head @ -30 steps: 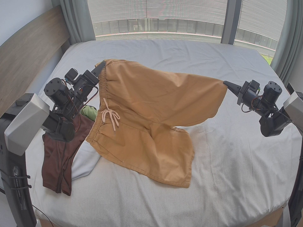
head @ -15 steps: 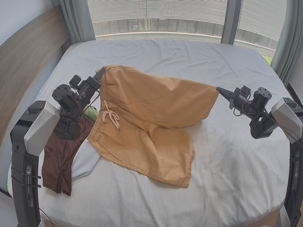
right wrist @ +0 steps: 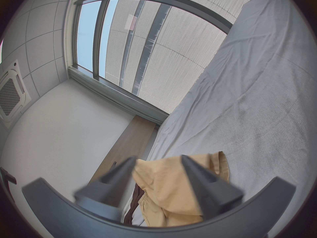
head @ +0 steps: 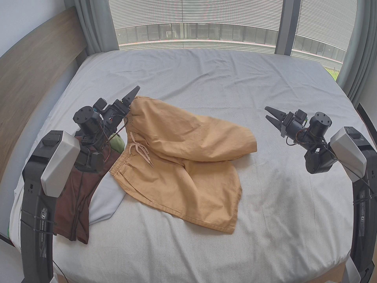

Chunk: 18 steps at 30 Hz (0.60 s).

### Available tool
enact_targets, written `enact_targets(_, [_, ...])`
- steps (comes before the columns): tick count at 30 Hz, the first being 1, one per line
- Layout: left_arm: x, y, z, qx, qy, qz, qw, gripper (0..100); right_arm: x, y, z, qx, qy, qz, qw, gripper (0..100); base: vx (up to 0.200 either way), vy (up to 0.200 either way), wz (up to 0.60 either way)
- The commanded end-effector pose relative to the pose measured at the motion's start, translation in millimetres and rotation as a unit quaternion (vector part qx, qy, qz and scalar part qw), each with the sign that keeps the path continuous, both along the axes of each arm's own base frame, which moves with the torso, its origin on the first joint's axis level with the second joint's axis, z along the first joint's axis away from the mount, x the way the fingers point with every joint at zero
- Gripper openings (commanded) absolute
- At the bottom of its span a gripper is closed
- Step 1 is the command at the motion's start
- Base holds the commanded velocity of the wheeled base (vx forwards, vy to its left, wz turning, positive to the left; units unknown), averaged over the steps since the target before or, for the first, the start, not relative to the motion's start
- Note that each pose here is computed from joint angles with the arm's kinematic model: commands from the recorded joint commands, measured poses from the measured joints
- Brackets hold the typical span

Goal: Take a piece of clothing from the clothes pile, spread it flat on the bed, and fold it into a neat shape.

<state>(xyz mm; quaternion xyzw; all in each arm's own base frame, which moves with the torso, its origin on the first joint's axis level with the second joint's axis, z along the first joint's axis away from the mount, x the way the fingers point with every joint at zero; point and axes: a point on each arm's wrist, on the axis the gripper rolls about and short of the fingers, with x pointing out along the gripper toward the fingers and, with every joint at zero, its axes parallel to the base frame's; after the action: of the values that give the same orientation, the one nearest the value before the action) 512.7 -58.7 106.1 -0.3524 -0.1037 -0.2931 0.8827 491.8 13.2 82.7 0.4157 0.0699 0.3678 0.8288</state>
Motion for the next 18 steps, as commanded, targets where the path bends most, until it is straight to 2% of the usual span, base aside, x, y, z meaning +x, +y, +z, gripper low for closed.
enact_targets(1, [7.2, 1.9, -4.7, -0.001, 0.02, 0.006, 0.9998, 100, -0.6, -4.1, -5.4, 0.0, 0.007, -0.004, 1.0, 100, 0.0, 0.0, 0.0])
enact_targets(9, [11.4, 5.9, -13.0, 0.007, 0.065, 0.021, 0.9976, 100, -21.3, -7.5, -3.1, -0.007, 0.02, -0.01, 0.9997, 100, 0.0, 0.0, 0.0])
enact_targets(18, [12.7, 17.4, -17.6, 0.011, 0.085, 0.038, 0.9956, 100, -32.0, -3.7, -14.1, -0.023, 0.024, -0.009, 0.9994, 100, 0.0, 0.0, 0.0])
